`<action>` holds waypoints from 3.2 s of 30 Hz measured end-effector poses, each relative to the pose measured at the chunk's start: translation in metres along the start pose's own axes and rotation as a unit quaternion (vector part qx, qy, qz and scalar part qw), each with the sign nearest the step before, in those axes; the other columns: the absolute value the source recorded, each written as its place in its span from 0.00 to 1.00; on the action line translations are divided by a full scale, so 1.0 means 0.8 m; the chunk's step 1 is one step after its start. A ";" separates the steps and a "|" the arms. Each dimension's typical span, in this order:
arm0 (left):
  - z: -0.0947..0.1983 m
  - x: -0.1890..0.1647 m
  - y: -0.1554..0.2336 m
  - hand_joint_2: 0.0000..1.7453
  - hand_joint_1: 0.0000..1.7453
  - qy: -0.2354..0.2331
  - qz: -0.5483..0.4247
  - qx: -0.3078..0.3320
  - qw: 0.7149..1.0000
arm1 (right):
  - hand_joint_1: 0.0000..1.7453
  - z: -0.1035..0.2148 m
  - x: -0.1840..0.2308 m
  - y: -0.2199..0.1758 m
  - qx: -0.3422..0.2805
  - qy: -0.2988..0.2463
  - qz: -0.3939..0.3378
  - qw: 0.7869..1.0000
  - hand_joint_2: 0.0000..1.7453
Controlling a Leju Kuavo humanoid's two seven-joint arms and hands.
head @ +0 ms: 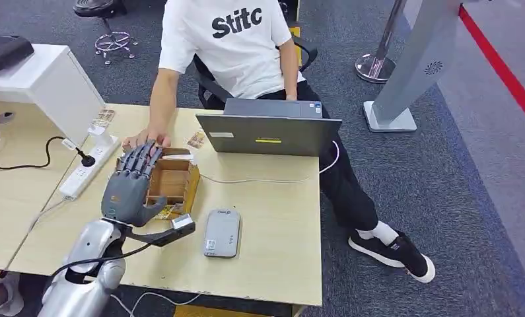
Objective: Pass the card to the sensor for recognition and then transmit it.
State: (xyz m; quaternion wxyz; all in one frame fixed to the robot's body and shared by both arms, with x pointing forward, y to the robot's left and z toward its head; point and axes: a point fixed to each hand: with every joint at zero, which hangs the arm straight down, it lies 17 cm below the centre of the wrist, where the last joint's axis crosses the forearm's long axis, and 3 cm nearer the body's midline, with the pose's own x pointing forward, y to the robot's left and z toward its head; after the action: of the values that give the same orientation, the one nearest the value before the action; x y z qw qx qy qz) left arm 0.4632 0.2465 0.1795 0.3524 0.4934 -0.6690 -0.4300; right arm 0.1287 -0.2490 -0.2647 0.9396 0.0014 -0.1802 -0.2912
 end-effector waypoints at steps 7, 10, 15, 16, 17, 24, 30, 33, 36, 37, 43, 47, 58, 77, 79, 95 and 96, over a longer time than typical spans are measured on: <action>0.008 0.018 -0.012 1.00 0.00 -0.012 0.029 -0.013 0.999 | 0.00 0.000 0.001 0.000 0.000 -0.001 -0.003 1.000 1.00; 0.011 0.026 -0.016 1.00 0.00 -0.018 0.035 -0.018 0.999 | 0.00 0.000 0.001 0.000 0.000 -0.001 -0.005 1.000 1.00; 0.023 0.050 -0.031 1.00 0.00 -0.041 0.040 -0.036 0.998 | 0.00 0.000 0.002 0.000 0.000 -0.003 -0.005 1.000 1.00; 0.025 0.054 -0.033 1.00 0.00 -0.044 0.041 -0.038 0.997 | 0.00 0.000 0.002 0.000 0.000 -0.003 -0.006 1.000 1.00; 0.026 0.055 -0.035 1.00 0.00 -0.045 0.042 -0.040 0.997 | 0.00 0.000 0.002 0.000 0.000 -0.003 -0.006 1.000 1.00; 0.028 0.062 -0.037 1.00 0.00 -0.047 0.046 -0.042 0.997 | 0.00 0.000 0.002 -0.001 -0.001 -0.003 -0.007 1.000 1.00; 0.029 0.062 -0.038 1.00 0.00 -0.047 0.047 -0.043 0.997 | 0.00 0.000 0.002 -0.001 -0.002 -0.003 -0.009 1.000 1.00; 0.029 0.063 -0.038 1.00 0.00 -0.047 0.047 -0.043 0.997 | 0.00 0.000 0.002 -0.001 -0.002 -0.003 -0.009 1.000 1.00; 0.032 0.067 -0.039 1.00 0.00 -0.054 0.048 -0.043 0.996 | 0.00 0.000 0.002 -0.002 -0.002 -0.003 -0.009 1.000 1.00; 0.034 0.070 -0.039 1.00 0.00 -0.058 0.049 -0.043 0.996 | 0.00 0.000 0.003 -0.002 -0.002 -0.004 -0.009 1.000 1.00; 0.045 0.084 -0.043 1.00 0.00 -0.070 0.058 -0.040 0.995 | 0.00 -0.001 0.004 -0.002 -0.004 -0.005 -0.010 1.000 1.00; 0.051 0.092 -0.053 1.00 0.00 -0.078 0.043 -0.050 0.995 | 0.00 0.000 0.004 -0.001 -0.003 -0.007 -0.009 1.000 1.00; 0.082 0.064 -0.074 1.00 0.00 -0.077 -0.063 -0.046 0.994 | 0.00 0.000 0.004 0.000 -0.001 -0.008 -0.002 1.000 1.00; 0.097 0.004 -0.081 1.00 0.00 -0.052 -0.101 -0.051 0.992 | 0.00 0.000 0.004 0.001 0.001 -0.010 0.000 1.000 1.00; 0.097 0.002 -0.081 1.00 0.00 -0.049 -0.102 -0.051 0.992 | 0.00 0.000 0.004 0.002 0.002 -0.010 -0.001 1.000 1.00; 0.101 -0.018 -0.084 1.00 0.00 -0.028 -0.107 -0.054 0.992 | 0.00 0.001 0.002 0.003 0.003 -0.009 -0.002 1.000 1.00; 0.101 -0.019 -0.083 1.00 0.00 -0.026 -0.106 -0.052 0.993 | 0.00 0.001 0.002 0.003 0.003 -0.009 -0.001 1.000 1.00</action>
State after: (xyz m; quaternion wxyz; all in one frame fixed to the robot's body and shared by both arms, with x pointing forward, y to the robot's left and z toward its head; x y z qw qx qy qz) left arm 0.4186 0.2696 0.0867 0.3122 0.5313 -0.5983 -0.5121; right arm 0.1313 -0.2478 -0.2632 0.9376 0.0019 -0.1897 -0.2915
